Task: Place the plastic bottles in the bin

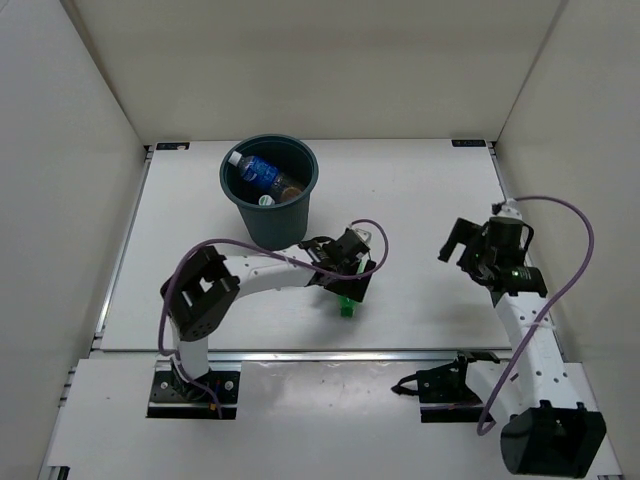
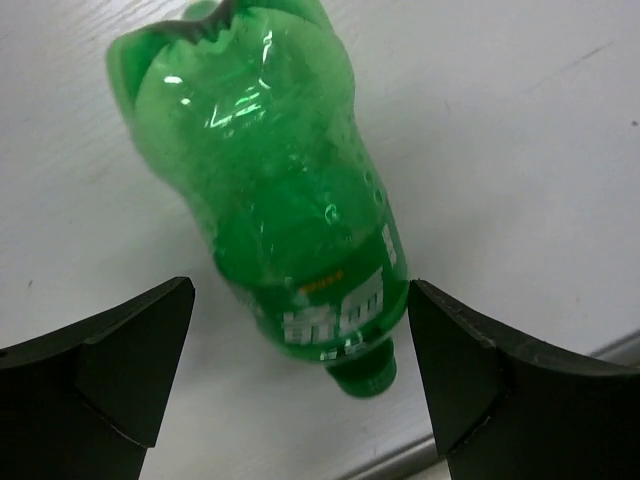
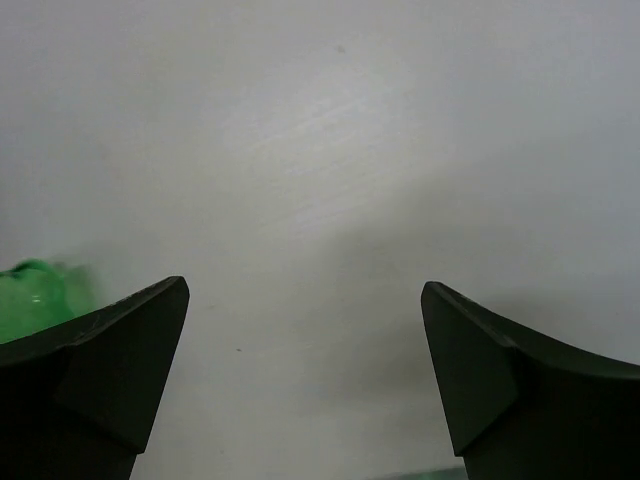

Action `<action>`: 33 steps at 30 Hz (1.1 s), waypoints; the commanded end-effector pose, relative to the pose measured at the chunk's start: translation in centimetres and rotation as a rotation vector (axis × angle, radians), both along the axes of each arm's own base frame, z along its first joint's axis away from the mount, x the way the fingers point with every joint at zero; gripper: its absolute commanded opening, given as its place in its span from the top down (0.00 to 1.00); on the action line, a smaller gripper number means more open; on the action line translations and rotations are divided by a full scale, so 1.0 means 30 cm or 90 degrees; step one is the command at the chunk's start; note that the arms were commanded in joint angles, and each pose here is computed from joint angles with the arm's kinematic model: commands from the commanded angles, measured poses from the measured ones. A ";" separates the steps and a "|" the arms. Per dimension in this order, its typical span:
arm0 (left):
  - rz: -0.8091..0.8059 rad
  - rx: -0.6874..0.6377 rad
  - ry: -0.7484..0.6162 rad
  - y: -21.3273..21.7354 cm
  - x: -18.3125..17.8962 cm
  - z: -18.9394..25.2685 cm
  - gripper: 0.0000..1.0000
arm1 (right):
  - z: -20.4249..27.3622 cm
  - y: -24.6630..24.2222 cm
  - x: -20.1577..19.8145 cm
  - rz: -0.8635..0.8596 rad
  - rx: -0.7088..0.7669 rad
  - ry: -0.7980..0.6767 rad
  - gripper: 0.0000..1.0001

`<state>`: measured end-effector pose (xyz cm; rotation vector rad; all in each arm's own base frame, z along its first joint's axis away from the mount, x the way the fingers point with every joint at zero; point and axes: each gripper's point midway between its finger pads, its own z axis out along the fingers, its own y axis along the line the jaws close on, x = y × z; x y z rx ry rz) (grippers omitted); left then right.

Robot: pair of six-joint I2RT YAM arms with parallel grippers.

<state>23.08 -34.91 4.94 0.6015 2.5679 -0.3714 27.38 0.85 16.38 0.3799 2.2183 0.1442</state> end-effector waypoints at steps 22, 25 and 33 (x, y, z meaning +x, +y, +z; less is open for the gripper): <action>0.269 -0.162 -0.498 0.308 0.509 1.131 0.42 | -0.068 0.012 -0.010 0.017 0.036 0.016 0.01; 0.304 -0.138 -0.503 0.384 0.613 1.118 0.42 | -0.058 0.025 0.001 0.016 0.049 0.013 0.01; 0.383 -0.024 -0.481 0.520 0.718 0.949 0.28 | -0.042 0.026 0.007 0.004 0.056 0.011 0.01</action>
